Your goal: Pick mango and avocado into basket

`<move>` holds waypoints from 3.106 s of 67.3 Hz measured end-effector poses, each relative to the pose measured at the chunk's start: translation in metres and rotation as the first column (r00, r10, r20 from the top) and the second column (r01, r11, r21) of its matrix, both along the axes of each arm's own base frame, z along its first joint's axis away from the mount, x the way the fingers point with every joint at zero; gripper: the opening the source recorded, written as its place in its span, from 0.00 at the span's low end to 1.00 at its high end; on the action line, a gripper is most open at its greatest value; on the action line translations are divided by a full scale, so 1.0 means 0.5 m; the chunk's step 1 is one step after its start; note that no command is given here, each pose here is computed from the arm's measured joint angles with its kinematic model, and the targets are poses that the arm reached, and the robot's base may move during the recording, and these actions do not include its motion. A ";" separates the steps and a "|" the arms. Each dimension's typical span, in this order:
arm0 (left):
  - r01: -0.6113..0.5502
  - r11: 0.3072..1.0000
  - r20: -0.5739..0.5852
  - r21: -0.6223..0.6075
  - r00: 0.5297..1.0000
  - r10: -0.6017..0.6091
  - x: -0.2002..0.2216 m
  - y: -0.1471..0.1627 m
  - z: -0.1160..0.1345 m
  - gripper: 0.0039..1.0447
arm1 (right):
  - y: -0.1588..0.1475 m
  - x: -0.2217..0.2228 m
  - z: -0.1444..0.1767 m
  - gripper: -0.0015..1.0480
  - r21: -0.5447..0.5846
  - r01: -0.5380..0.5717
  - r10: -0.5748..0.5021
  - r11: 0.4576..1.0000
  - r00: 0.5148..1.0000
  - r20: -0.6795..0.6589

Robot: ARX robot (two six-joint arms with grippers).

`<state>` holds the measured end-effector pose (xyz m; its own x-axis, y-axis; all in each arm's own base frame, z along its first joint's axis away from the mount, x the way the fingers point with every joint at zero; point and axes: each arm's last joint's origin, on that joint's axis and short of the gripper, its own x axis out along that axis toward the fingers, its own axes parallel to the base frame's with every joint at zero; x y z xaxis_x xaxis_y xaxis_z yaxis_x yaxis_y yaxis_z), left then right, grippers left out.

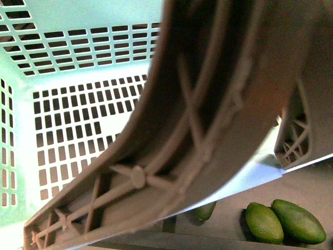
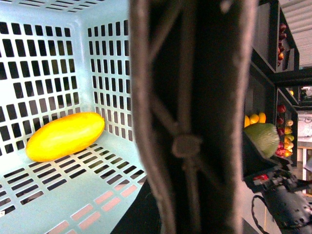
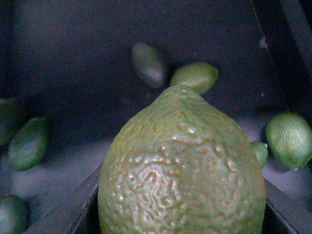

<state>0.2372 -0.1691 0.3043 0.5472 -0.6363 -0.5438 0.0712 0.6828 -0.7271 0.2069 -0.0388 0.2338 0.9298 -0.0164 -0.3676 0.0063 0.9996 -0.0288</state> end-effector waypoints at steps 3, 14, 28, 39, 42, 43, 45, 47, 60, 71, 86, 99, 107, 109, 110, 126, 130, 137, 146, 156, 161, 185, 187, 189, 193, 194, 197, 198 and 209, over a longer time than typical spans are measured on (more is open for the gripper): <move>0.000 1.000 0.000 0.000 1.000 0.000 0.000 0.000 0.000 0.04 | 0.031 0.000 0.022 0.58 -0.018 -0.038 0.039 0.999 0.998 0.044; 0.000 1.000 0.000 0.000 1.000 0.000 0.000 0.000 0.000 0.04 | 0.112 0.014 0.046 0.58 -0.048 -0.144 0.148 0.988 0.984 0.100; 0.001 1.000 0.000 0.000 1.000 -0.001 0.000 0.000 0.000 0.04 | 0.221 0.049 0.057 0.58 -0.068 -0.260 0.268 0.963 0.952 0.146; 0.000 1.000 0.000 0.000 1.000 0.000 0.000 0.000 0.000 0.04 | 0.297 0.082 0.040 0.58 -0.099 -0.315 0.326 0.944 0.934 0.143; 0.000 1.000 0.000 0.000 1.000 0.000 0.000 0.000 0.000 0.04 | 0.309 0.087 0.034 0.58 -0.100 -0.327 0.339 0.940 0.931 0.134; 0.000 1.000 0.000 0.000 1.000 0.000 0.000 0.000 0.000 0.04 | 0.313 0.088 0.032 0.58 -0.101 -0.331 0.343 0.938 0.930 0.131; 0.000 1.000 0.000 0.000 1.000 0.000 0.000 0.000 0.000 0.04 | 0.322 0.091 0.028 0.58 -0.101 -0.344 0.354 0.934 0.927 0.125; 0.000 1.000 0.000 0.000 1.000 0.000 0.000 0.000 0.000 0.04 | 0.330 0.093 0.024 0.59 -0.102 -0.354 0.365 0.930 0.923 0.118; 0.001 1.000 0.000 0.000 1.000 -0.001 0.000 0.000 0.000 0.04 | 0.356 0.095 0.016 0.93 -0.080 -0.368 0.375 0.926 0.919 0.123; 0.001 1.000 -0.005 -0.002 1.000 -0.001 0.001 -0.001 -0.001 0.04 | 0.334 0.088 0.028 0.92 -0.060 -0.302 0.308 0.951 0.938 0.157; -0.005 1.000 -0.003 0.001 1.000 0.005 0.001 0.000 -0.001 0.04 | 0.246 0.046 0.001 0.65 0.009 -0.027 0.022 1.000 0.931 0.364; -0.001 1.000 -0.004 -0.001 1.000 0.001 0.000 -0.001 -0.001 0.04 | 0.186 -0.009 -0.044 0.35 0.011 -0.025 0.020 1.000 0.933 0.359; 0.002 1.000 -0.006 -0.003 1.000 -0.002 0.000 -0.001 -0.001 0.04 | 0.163 -0.033 -0.062 0.19 0.011 -0.024 0.018 1.000 0.934 0.358; 0.001 1.000 -0.006 -0.003 1.000 -0.001 0.000 -0.001 -0.001 0.04 | 0.159 -0.037 -0.064 0.15 0.011 -0.026 0.020 1.000 0.933 0.358; 0.002 1.000 -0.006 -0.003 1.000 -0.002 0.000 -0.001 -0.001 0.04 | 0.156 -0.040 -0.066 0.13 0.011 -0.024 0.018 1.000 0.933 0.359; 0.000 1.000 -0.005 -0.001 1.000 0.000 0.000 -0.001 -0.001 0.04 | 0.126 -0.078 -0.089 0.02 0.015 -0.023 0.016 1.000 0.934 0.358; -0.001 1.000 -0.004 -0.001 1.000 0.001 0.000 -0.001 -0.001 0.04 | 0.120 -0.088 -0.095 0.02 0.015 -0.022 0.015 1.000 0.934 0.358; -0.002 1.000 -0.004 -0.001 1.000 0.002 0.001 -0.001 -0.001 0.04 | 0.110 -0.105 -0.104 0.02 0.015 -0.022 0.015 1.000 0.934 0.357; 0.000 1.000 -0.005 -0.001 1.000 0.000 0.000 -0.001 -0.001 0.04 | 0.094 -0.126 -0.113 0.02 0.016 -0.045 0.036 0.999 0.933 0.357; -0.001 1.000 -0.005 -0.001 1.000 0.001 0.000 -0.001 -0.001 0.04 | 0.079 -0.139 -0.120 0.02 0.017 -0.013 0.006 1.000 0.934 0.357; -0.001 1.000 -0.004 -0.001 1.000 0.001 0.000 -0.001 -0.001 0.04 | 0.079 -0.144 -0.127 0.02 0.017 -0.018 0.011 1.000 0.929 0.369; -0.001 1.000 -0.004 -0.001 1.000 0.001 0.000 -0.001 -0.001 0.04 | 0.078 -0.167 -0.124 0.02 0.018 -0.018 0.010 1.000 0.924 0.381; -0.001 1.000 -0.005 -0.001 1.000 0.001 0.000 -0.001 -0.001 0.04 | 0.078 -0.169 -0.124 0.02 0.018 -0.018 0.010 1.000 0.924 0.381; -0.001 1.000 -0.005 -0.002 1.000 0.001 0.000 -0.001 -0.001 0.04 | 0.078 -0.170 -0.123 0.02 0.018 -0.018 0.010 1.000 0.924 0.383; 0.000 1.000 -0.005 -0.001 1.000 0.000 0.000 -0.001 -0.001 0.04 | 0.078 -0.175 -0.123 0.02 0.018 -0.018 0.010 1.000 0.924 0.383; -0.001 1.000 -0.005 -0.001 1.000 0.001 0.000 -0.001 -0.001 0.04 | 0.078 -0.176 -0.123 0.02 0.018 -0.018 0.010 1.000 0.923 0.384; -0.001 1.000 -0.005 -0.001 1.000 0.001 0.000 -0.001 -0.001 0.04 | 0.078 -0.178 -0.123 0.02 0.018 -0.018 0.010 1.000 0.923 0.385; -0.001 1.000 -0.005 -0.001 1.000 0.001 0.000 -0.001 -0.001 0.04 | 0.078 -0.179 -0.123 0.02 0.018 -0.018 0.010 1.000 0.923 0.385; -0.001 1.000 -0.004 -0.001 1.000 0.001 0.001 -0.001 -0.001 0.04 | 0.078 -0.186 -0.123 0.02 0.018 -0.018 0.010 1.000 0.923 0.384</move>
<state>0.2375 -0.1695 0.3037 0.5456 -0.6360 -0.5457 0.0672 0.6823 -0.7280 0.1138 0.0003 0.1724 0.9998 0.0015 0.0177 -0.0014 1.0000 -0.0066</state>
